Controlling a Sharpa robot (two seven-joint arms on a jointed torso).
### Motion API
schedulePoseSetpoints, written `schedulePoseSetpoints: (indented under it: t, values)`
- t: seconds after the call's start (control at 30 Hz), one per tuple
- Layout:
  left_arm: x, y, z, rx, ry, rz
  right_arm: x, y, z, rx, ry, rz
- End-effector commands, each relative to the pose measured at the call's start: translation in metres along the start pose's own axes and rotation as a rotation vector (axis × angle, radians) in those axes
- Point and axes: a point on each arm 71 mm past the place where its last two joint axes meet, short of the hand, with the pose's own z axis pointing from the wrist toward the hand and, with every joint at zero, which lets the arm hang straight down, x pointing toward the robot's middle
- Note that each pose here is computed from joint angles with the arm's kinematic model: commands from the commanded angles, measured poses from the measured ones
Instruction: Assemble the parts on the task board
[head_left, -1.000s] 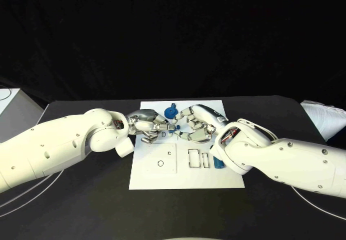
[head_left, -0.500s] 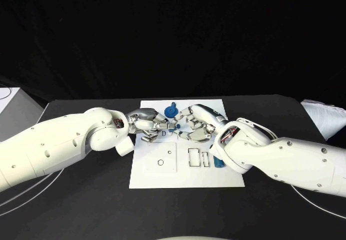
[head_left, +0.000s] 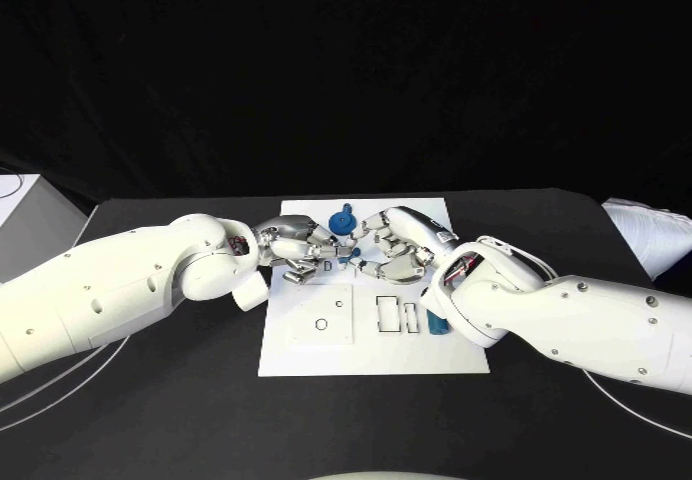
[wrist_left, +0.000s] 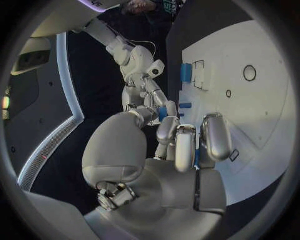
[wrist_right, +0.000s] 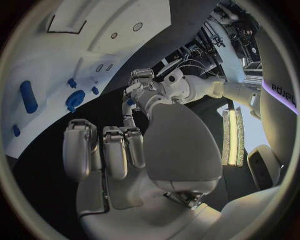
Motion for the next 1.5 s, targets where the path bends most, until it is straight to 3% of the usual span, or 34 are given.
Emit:
schedulePoseSetpoints:
  t: [0.03, 0.53, 1.5]
  values:
    - [-0.0001, 0.0003, 0.0006, 0.002, -0.002, 0.009, -0.0008, 0.003, 0.0005, -0.023, -0.013, 0.004]
    - [-0.0008, -0.0008, 0.0011, 0.016, -0.015, -0.004, 0.0057, 0.0002, 0.0036, 0.005, 0.047, -0.018]
    - [-0.0032, 0.0009, 0.001, 0.004, -0.033, -0.04, 0.0045, -0.0005, 0.0024, 0.018, 0.019, -0.027]
